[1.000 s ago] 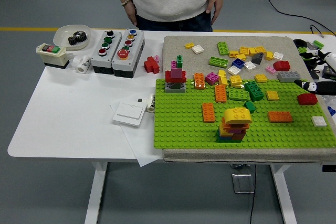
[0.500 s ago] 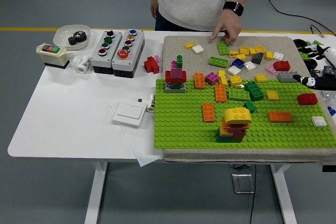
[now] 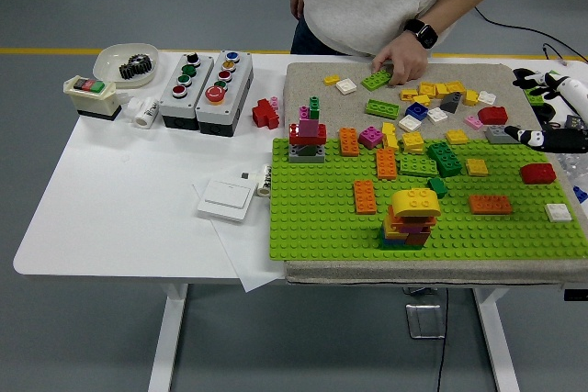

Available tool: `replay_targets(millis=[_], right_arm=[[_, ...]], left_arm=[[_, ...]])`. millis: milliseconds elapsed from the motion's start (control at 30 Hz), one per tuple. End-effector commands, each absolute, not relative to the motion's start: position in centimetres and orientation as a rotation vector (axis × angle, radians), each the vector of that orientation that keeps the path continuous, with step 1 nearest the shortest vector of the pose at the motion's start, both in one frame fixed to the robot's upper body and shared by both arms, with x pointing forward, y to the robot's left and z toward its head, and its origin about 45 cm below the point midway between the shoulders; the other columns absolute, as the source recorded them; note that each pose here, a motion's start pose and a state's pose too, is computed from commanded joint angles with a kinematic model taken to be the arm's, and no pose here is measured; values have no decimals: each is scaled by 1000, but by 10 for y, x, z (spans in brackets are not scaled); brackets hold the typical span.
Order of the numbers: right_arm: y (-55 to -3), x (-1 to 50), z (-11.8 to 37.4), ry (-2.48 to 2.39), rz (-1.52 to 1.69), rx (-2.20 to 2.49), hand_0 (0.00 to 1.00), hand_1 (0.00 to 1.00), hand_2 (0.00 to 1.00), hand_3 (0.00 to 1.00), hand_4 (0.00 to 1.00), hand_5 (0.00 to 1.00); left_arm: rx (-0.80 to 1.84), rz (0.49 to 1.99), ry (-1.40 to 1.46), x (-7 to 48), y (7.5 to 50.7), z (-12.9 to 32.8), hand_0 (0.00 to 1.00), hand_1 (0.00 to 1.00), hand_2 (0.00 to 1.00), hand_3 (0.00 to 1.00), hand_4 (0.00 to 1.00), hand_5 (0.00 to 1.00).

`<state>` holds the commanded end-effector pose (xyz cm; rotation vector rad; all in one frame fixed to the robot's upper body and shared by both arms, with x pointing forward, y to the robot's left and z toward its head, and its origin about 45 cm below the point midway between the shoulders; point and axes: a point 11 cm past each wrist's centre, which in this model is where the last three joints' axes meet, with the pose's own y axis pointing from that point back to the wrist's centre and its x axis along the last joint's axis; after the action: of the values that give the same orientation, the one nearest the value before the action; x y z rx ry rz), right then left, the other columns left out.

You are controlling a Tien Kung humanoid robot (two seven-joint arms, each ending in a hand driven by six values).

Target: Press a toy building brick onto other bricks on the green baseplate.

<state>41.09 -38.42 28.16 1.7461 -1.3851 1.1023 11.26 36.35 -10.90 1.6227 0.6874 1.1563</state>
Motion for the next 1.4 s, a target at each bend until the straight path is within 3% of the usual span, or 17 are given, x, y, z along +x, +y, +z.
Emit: replay_targets(millis=[500, 700, 733, 900, 933, 1100, 1133, 1300, 1333, 1400], right_arm=[[-376, 414, 283, -1379, 1112, 1767, 729, 739, 781, 782, 834, 414], [-368, 415, 291, -1414, 1142, 1800, 729, 739, 775, 749, 830, 418], [-366, 415, 292, -1418, 1150, 1803, 721, 710, 761, 654, 787, 477], [-356, 416, 305, -1427, 1230, 1802, 721, 710, 761, 654, 787, 477], [-353, 416, 308, -1424, 1253, 1799, 591, 396, 475, 616, 537, 347], [-337, 420, 317, -1386, 1323, 1803, 591, 396, 475, 616, 537, 347], [-333, 421, 318, -1371, 1332, 1806, 464, 254, 328, 617, 298, 284], [-313, 424, 319, -1286, 1354, 1837, 464, 254, 328, 617, 298, 284], [-310, 425, 318, -1273, 1353, 1845, 443, 241, 312, 624, 192, 223], [-306, 425, 318, -1263, 1353, 1857, 443, 241, 312, 624, 192, 223]], left_arm=[[1620, 1142, 693, 111, 360, -110, 751, 759, 721, 585, 642, 670], [1621, 1139, 690, 111, 360, -110, 751, 759, 718, 584, 641, 670], [1620, 1139, 690, 112, 360, -110, 751, 758, 718, 584, 640, 669], [1617, 1142, 689, 113, 360, -110, 751, 758, 718, 584, 640, 669], [1617, 1142, 688, 113, 360, -109, 751, 759, 719, 585, 641, 669], [1616, 1142, 689, 114, 360, -109, 751, 759, 719, 585, 641, 669], [1615, 1143, 690, 114, 360, -109, 750, 759, 721, 585, 642, 671], [1610, 1148, 693, 114, 360, -109, 750, 759, 721, 585, 642, 671], [1609, 1150, 695, 114, 360, -110, 750, 758, 719, 584, 642, 670], [1608, 1152, 697, 114, 360, -110, 750, 758, 719, 584, 642, 670]])
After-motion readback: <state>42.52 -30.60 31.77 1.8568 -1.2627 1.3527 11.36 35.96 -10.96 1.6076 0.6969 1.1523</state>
